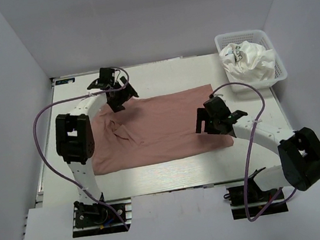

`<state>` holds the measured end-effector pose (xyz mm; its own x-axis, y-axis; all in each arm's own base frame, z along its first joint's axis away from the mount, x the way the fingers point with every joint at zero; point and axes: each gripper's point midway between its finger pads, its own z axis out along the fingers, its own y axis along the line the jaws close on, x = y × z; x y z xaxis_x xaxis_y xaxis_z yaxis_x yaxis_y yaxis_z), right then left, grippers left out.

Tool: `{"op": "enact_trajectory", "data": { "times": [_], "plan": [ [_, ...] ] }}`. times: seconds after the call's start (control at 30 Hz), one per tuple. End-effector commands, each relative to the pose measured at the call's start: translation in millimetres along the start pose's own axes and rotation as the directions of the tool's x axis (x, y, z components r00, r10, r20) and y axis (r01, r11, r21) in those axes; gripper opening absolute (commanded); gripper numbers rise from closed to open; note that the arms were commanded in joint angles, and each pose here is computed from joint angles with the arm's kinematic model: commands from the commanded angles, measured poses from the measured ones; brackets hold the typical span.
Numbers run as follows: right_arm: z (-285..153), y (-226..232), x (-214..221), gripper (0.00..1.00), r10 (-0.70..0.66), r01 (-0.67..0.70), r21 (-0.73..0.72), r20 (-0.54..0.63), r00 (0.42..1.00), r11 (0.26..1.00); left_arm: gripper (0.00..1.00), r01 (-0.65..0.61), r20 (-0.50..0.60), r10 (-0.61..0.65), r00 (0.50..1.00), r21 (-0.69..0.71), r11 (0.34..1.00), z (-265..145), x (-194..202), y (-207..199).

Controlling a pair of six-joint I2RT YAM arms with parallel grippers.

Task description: Fold and stack the t-shirts

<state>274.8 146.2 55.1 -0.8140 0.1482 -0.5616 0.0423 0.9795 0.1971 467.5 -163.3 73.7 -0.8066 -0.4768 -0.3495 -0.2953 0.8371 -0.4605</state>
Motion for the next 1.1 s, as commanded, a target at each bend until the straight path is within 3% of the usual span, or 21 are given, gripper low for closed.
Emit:
{"op": "enact_trajectory", "data": {
  "times": [0.0,0.23,0.43,0.77,1.07],
  "plan": [
    [-9,7,-23,0.9,-0.009,0.009,-0.01,0.061,0.998,1.0,1.0,-0.068,0.057,0.063,0.996,0.097,0.993,-25,-21,-38],
    [-16,12,-27,0.9,-0.035,0.038,-0.036,0.07,0.997,0.999,1.0,-0.09,0.079,0.092,0.993,-0.024,0.996,-73,11,7],
    [-12,10,-12,0.9,-0.033,0.035,-0.056,0.045,0.998,0.998,1.0,-0.03,-0.02,0.028,0.999,-0.089,0.996,-69,82,67],
    [-14,6,-15,0.9,-0.026,0.029,-0.04,0.059,0.998,0.999,1.0,-0.034,-0.057,0.028,0.998,-0.102,0.994,-40,90,69],
    [-14,6,-17,0.9,-0.03,0.032,-0.035,0.065,0.997,0.999,1.0,-0.044,0.01,0.044,0.999,0.02,0.999,-22,46,15]
  ]
}}
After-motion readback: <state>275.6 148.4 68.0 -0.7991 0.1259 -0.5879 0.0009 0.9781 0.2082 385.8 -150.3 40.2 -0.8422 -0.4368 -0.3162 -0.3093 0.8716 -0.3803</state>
